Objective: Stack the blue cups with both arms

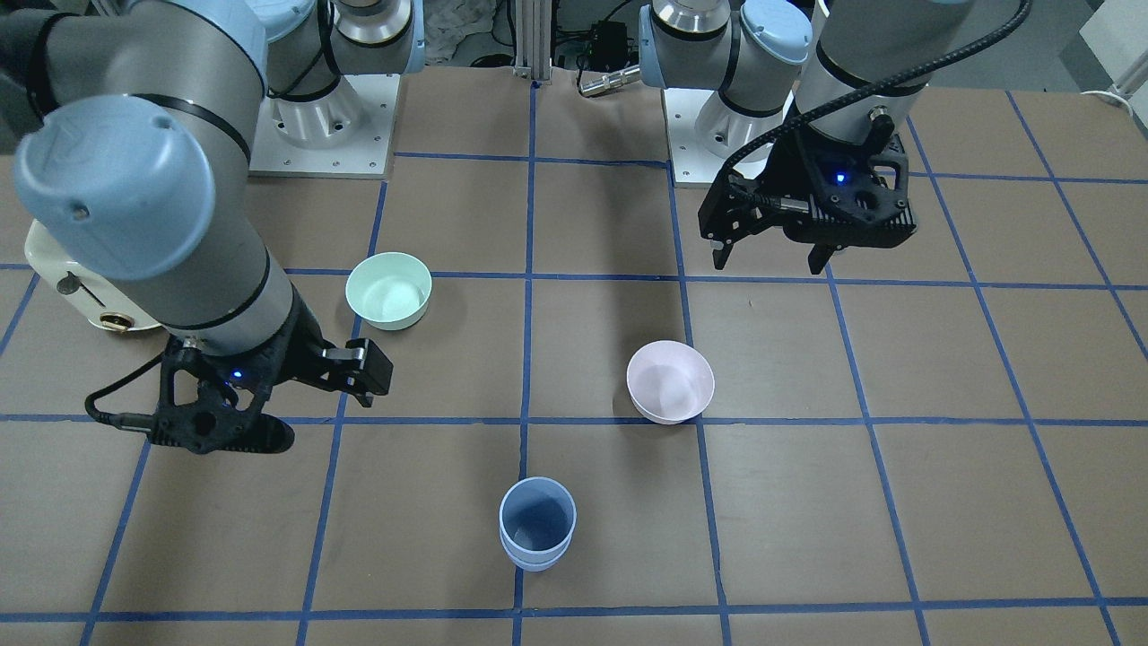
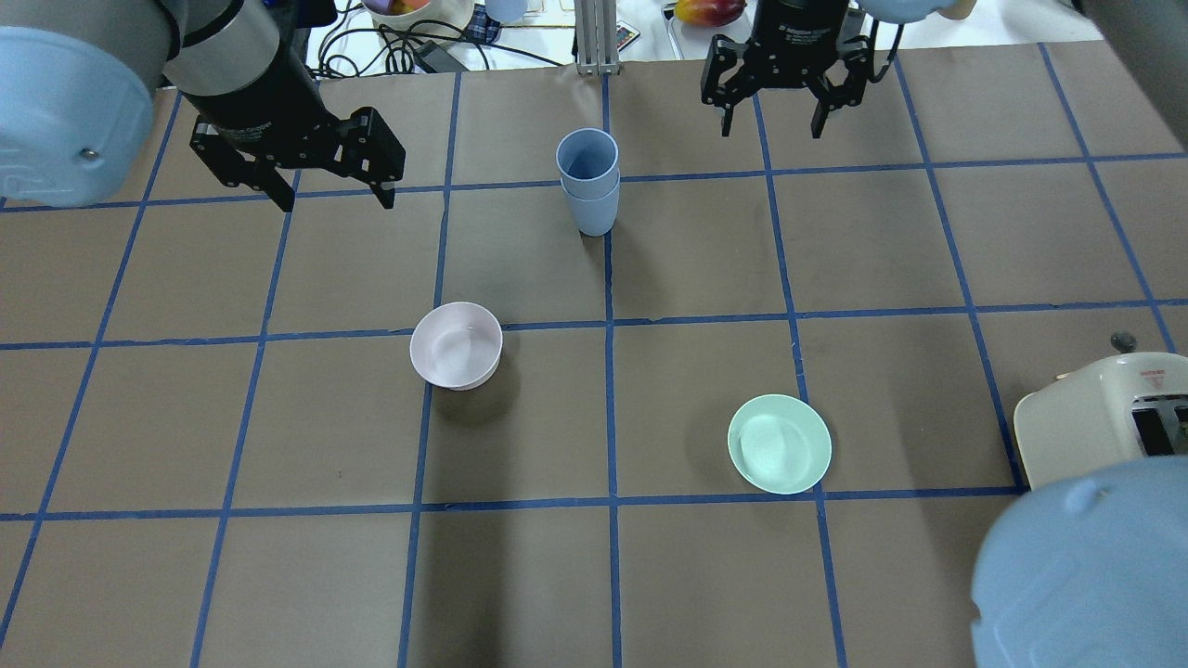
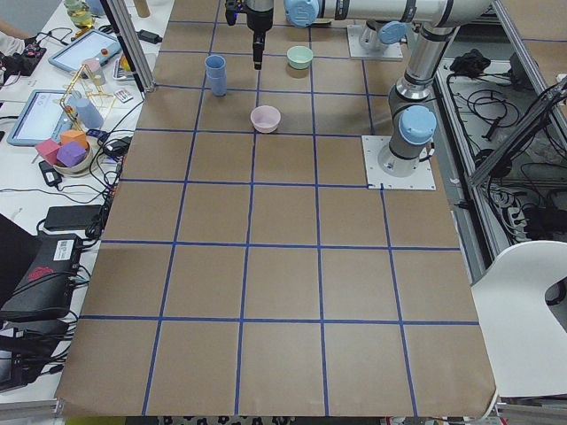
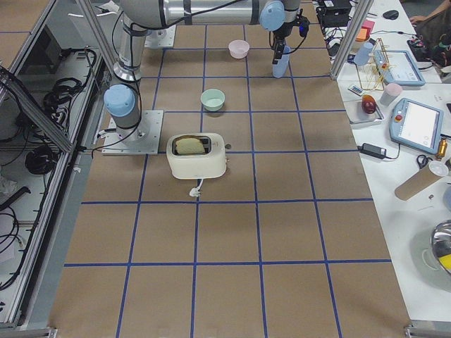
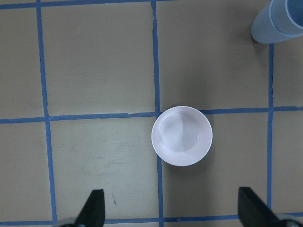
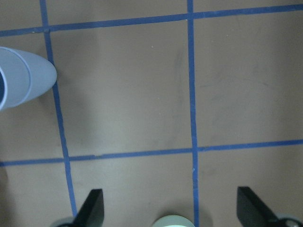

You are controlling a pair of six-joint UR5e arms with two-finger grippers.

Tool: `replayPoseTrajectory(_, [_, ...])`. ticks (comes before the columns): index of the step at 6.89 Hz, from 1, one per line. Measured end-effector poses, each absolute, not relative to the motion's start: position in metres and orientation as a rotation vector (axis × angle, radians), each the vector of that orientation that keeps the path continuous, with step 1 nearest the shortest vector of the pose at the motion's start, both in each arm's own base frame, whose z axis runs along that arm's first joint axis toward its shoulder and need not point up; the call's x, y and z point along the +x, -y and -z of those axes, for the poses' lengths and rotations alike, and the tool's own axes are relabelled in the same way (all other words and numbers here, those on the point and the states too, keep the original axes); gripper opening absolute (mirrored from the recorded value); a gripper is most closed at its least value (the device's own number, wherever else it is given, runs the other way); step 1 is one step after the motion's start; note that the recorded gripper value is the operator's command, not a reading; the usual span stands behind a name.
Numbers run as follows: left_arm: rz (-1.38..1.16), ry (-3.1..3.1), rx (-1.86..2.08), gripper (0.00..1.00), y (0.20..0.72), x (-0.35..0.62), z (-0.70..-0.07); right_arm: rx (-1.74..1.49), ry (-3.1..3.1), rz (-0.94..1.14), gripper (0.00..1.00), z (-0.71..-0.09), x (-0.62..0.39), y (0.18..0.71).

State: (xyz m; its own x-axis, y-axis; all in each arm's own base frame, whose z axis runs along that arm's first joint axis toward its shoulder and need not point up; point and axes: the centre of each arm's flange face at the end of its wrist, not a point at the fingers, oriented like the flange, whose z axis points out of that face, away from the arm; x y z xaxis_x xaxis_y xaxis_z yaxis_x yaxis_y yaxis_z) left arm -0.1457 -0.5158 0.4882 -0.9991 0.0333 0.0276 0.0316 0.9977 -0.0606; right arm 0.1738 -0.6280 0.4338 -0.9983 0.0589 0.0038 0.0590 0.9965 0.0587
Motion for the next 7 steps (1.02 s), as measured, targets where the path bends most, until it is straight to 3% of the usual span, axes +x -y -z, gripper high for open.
replayPoseTrajectory(4, [-0.104, 3.114, -0.080, 1.00, 0.514, -0.145, -0.491, -0.109, 3.086, 0.112, 1.00, -0.441, 0.127, 0.538])
replayPoseTrajectory(7, [-0.111, 3.114, -0.081, 1.00, 0.513, -0.145, -0.493, -0.129, 3.124, 0.110, 1.00, -0.445, 0.132, 0.529])
